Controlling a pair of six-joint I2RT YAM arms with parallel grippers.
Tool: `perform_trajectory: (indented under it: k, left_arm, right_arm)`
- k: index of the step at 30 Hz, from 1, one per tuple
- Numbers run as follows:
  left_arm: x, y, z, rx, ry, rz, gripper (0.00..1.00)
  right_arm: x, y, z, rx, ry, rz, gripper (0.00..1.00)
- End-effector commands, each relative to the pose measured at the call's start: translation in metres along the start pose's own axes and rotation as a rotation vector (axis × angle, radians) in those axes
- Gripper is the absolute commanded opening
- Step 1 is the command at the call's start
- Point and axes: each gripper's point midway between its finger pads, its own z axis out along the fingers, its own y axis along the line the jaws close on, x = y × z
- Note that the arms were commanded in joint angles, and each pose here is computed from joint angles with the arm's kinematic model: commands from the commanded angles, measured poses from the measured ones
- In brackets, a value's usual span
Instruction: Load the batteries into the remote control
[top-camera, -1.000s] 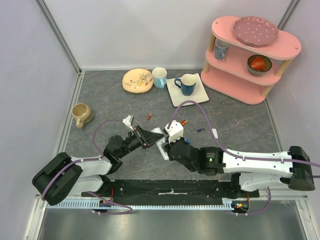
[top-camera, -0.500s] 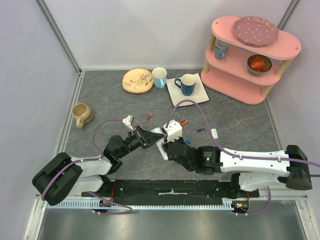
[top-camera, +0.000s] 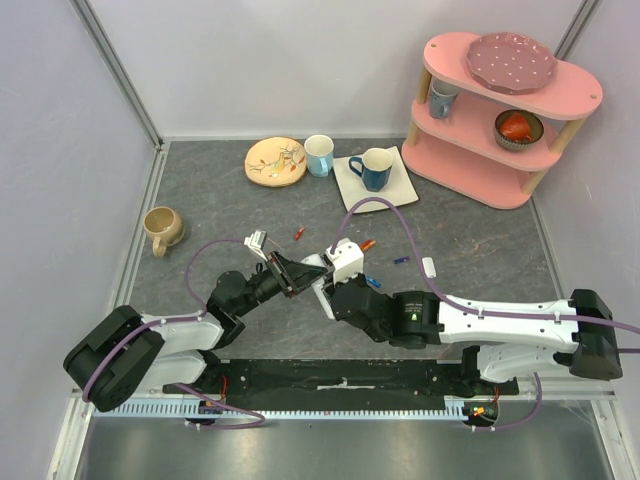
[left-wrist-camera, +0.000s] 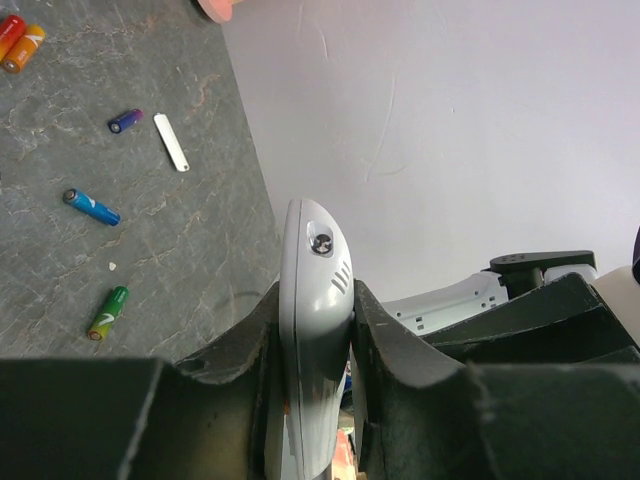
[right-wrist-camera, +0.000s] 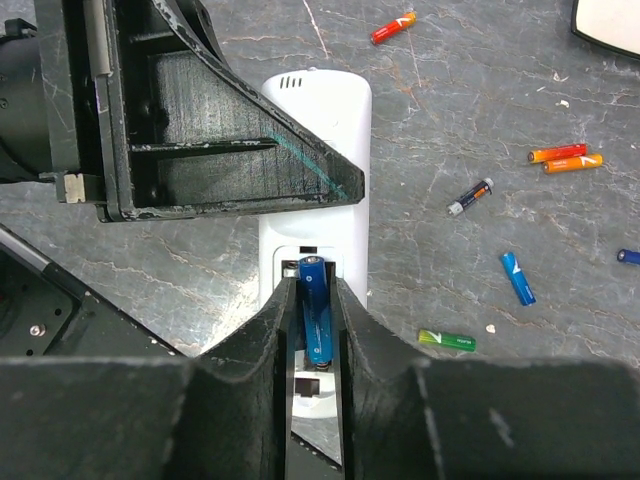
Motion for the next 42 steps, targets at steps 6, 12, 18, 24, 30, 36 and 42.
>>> perform_trajectory:
  k: [6, 12, 18, 24, 30, 36, 42]
  left_arm:
    - [-0.016, -0.053, 0.006, 0.183, -0.052, 0.035, 0.02]
    - [-0.014, -0.051, 0.006, 0.176, -0.047, 0.035, 0.02]
    - [-0.014, -0.047, 0.007, 0.165, -0.043, 0.033, 0.02]
    - [-0.012, -0.044, 0.008, 0.161, -0.036, 0.032, 0.02]
    - [-0.011, -0.041, 0.009, 0.152, -0.029, 0.031, 0.02]
    - [-0.010, -0.040, 0.010, 0.152, -0.026, 0.033, 0.02]
    - [-0.011, -0.047, 0.007, 0.182, -0.028, 0.037, 0.02]
  right_arm:
    - [-0.007, -0.005, -0.002, 0.058, 0.005, -0.006, 0.32]
    - [-0.016, -0.007, -0.005, 0.073, -0.011, 0.003, 0.39]
    - [-0.029, -0.008, -0.010, 0.074, -0.038, 0.026, 0.47]
    - [-0.039, -0.008, -0.014, 0.076, -0.060, 0.044, 0.51]
    - [-0.061, -0.005, -0.024, 0.053, -0.102, 0.084, 0.54]
    - [-0.077, -0.012, -0.032, 0.041, -0.117, 0.184, 0.67]
    - [-0.076, -0.040, -0.029, -0.053, -0.103, 0.440, 0.86]
